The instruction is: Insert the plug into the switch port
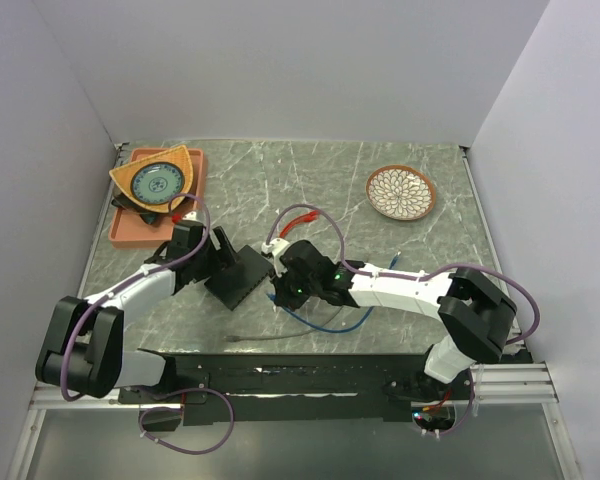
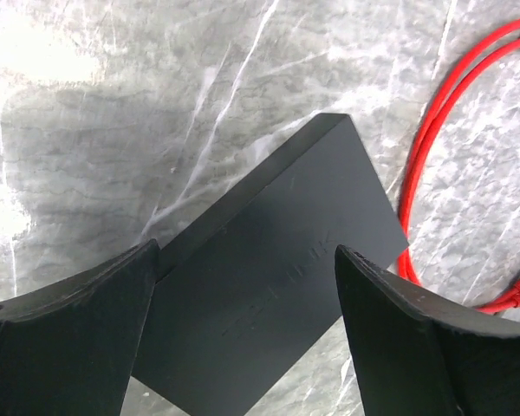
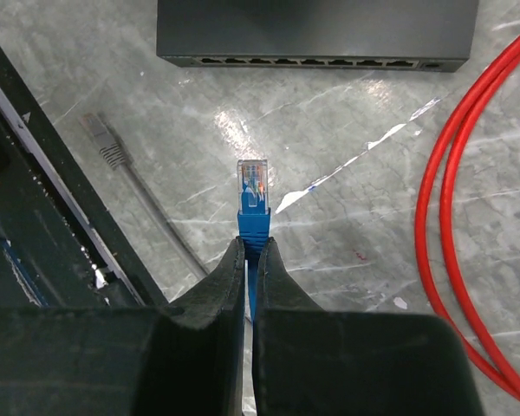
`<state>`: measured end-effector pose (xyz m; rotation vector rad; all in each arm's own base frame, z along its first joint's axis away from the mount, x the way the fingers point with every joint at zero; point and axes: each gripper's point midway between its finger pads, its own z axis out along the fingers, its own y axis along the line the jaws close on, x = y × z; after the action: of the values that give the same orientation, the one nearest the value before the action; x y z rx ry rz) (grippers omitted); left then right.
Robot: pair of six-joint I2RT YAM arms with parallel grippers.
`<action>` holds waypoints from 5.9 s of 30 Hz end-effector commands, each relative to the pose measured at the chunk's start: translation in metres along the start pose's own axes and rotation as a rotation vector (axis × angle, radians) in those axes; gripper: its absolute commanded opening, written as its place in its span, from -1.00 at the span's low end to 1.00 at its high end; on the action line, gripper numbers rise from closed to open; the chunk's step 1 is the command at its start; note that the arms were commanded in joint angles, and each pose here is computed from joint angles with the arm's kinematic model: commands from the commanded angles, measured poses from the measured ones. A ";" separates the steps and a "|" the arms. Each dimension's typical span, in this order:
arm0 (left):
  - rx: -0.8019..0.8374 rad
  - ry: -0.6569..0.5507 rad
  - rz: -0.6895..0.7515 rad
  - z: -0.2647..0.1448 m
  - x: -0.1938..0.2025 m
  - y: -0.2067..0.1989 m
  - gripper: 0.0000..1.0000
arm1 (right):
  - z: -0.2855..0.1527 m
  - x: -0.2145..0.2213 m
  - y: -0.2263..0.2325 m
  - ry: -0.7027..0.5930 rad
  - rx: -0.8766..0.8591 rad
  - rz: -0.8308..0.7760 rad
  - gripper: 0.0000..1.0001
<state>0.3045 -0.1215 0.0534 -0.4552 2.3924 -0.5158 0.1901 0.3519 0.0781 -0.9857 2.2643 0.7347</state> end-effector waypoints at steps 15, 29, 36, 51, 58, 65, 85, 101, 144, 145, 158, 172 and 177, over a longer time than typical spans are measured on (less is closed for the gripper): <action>0.021 0.045 -0.020 -0.007 0.010 -0.003 0.74 | 0.008 -0.007 -0.007 -0.010 0.046 -0.036 -1.00; -0.047 -0.029 0.032 -0.010 -0.015 0.002 0.71 | 0.023 -0.008 0.000 0.031 0.079 -0.078 -1.00; -0.022 0.032 0.072 0.007 -0.005 0.000 0.56 | 0.036 -0.006 0.004 0.071 0.113 -0.080 -1.00; 0.059 0.111 0.007 0.013 0.025 -0.003 0.48 | 0.067 0.022 0.008 0.101 0.152 -0.076 -1.00; 0.090 0.128 -0.026 0.012 0.033 -0.006 0.48 | 0.071 0.025 0.006 0.045 0.189 -0.068 -1.00; 0.074 0.153 -0.038 0.014 0.042 0.001 0.48 | 0.070 0.025 0.002 0.000 0.201 -0.057 -1.00; 0.074 0.152 -0.043 0.021 0.041 0.001 0.49 | 0.072 0.010 0.013 -0.028 0.170 -0.089 -1.00; 0.085 0.162 -0.045 0.023 0.044 0.000 0.47 | 0.071 -0.004 0.022 -0.055 0.154 -0.094 -1.00; 0.124 0.201 -0.072 0.016 0.065 0.003 0.35 | 0.085 -0.044 0.027 -0.118 0.177 -0.023 -1.00; 0.125 0.200 -0.071 0.015 0.065 0.003 0.35 | 0.085 -0.049 0.028 -0.127 0.176 -0.021 -1.00; 0.124 0.191 -0.091 0.009 0.069 0.005 0.29 | 0.077 -0.084 0.036 -0.199 0.162 0.016 -1.00; 0.115 0.163 -0.122 0.005 0.070 0.008 0.16 | 0.069 -0.110 0.045 -0.243 0.103 0.076 -1.00; 0.128 0.163 -0.126 0.003 0.071 0.005 0.15 | 0.072 -0.118 0.048 -0.252 0.093 0.078 -1.00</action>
<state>0.3011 -0.1307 0.0345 -0.4853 2.2947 -0.6793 0.1887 0.4153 0.0340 -0.9458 2.3883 0.5060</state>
